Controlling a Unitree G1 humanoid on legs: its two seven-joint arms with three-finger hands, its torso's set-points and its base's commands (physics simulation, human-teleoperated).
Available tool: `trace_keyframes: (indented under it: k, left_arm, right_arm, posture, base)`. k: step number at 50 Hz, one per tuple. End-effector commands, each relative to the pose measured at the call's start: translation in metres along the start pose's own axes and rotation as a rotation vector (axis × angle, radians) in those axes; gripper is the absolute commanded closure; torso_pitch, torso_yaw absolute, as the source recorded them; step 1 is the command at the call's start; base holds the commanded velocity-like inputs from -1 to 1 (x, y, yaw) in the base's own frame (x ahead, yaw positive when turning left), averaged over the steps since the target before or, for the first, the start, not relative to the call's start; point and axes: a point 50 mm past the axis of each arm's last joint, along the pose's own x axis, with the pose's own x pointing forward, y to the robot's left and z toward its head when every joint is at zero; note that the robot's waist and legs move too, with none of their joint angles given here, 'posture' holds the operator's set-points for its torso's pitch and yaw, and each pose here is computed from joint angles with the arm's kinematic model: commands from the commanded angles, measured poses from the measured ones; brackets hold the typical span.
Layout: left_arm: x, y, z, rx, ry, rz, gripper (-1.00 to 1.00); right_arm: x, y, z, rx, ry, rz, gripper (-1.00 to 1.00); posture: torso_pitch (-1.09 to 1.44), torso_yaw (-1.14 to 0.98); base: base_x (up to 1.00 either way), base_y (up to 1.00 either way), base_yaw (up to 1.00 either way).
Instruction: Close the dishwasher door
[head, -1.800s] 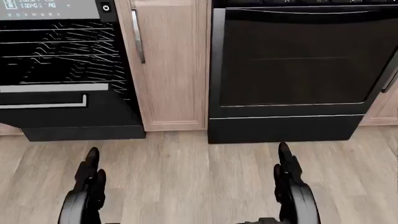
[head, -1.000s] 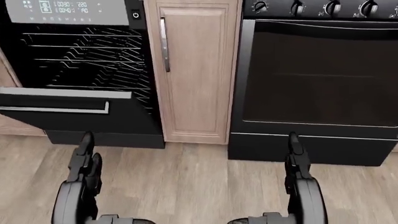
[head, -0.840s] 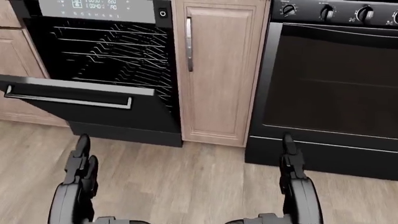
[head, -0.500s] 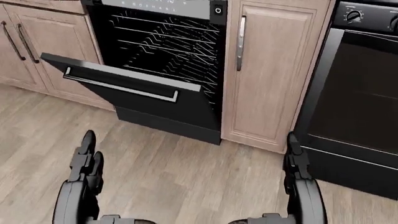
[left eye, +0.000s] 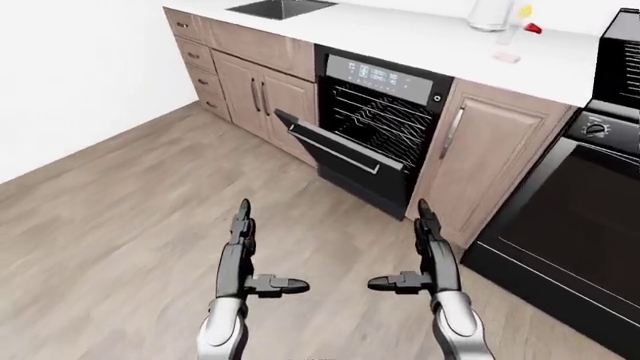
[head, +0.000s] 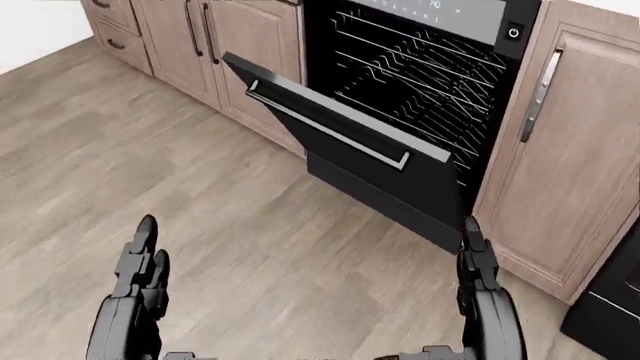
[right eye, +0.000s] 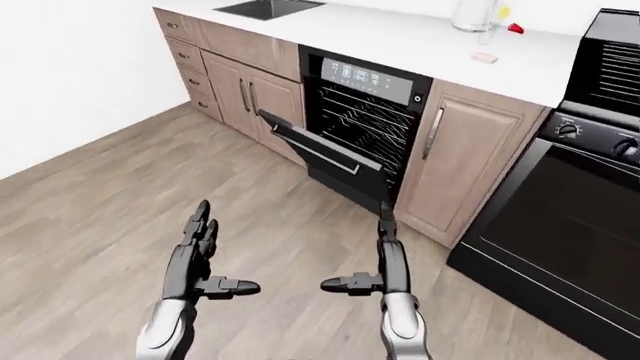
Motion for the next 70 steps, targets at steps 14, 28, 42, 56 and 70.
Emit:
trace_keyframes:
  k: [14,28,42,56,70]
  left_arm:
    - [0.0017,0.0013,0.0176,0.012,-0.097,0.005,-1.00]
    - [0.0004,0.0004,0.0182,0.014,-0.101,0.004,-1.00]
    - [-0.0009,0.0004,0.0185,0.015,-0.104,0.004,-1.00]
    - [-0.0012,0.0008,0.0189,0.016,-0.107,0.004,-1.00]
    - [-0.0020,0.0000,0.0187,0.020,-0.109,0.001,-1.00]
  right_arm:
    - [0.0024,0.0042,0.0177,0.003,-0.091,0.011,-1.00]
    - [0.0018,0.0044,0.0186,0.004,-0.091,0.014,-1.00]
    - [0.0017,0.0042,0.0185,0.004,-0.091,0.015,-1.00]
    - [0.0018,0.0054,0.0181,0.002,-0.089,0.018,-1.00]
    - [0.0025,0.0060,0.0201,-0.001,-0.077,0.012,-1.00]
  posture:
    - [0.00,0.00]
    - [0.00,0.00]
    - [0.00,0.00]
    - [0.00,0.00]
    - [0.00,0.00]
  base:
    - [0.00,0.00,0.71]
    - [0.00,0.00,0.76]
    - [0.00,0.00,0.76]
    - [0.00,0.00,0.76]
    - [0.00,0.00,0.60]
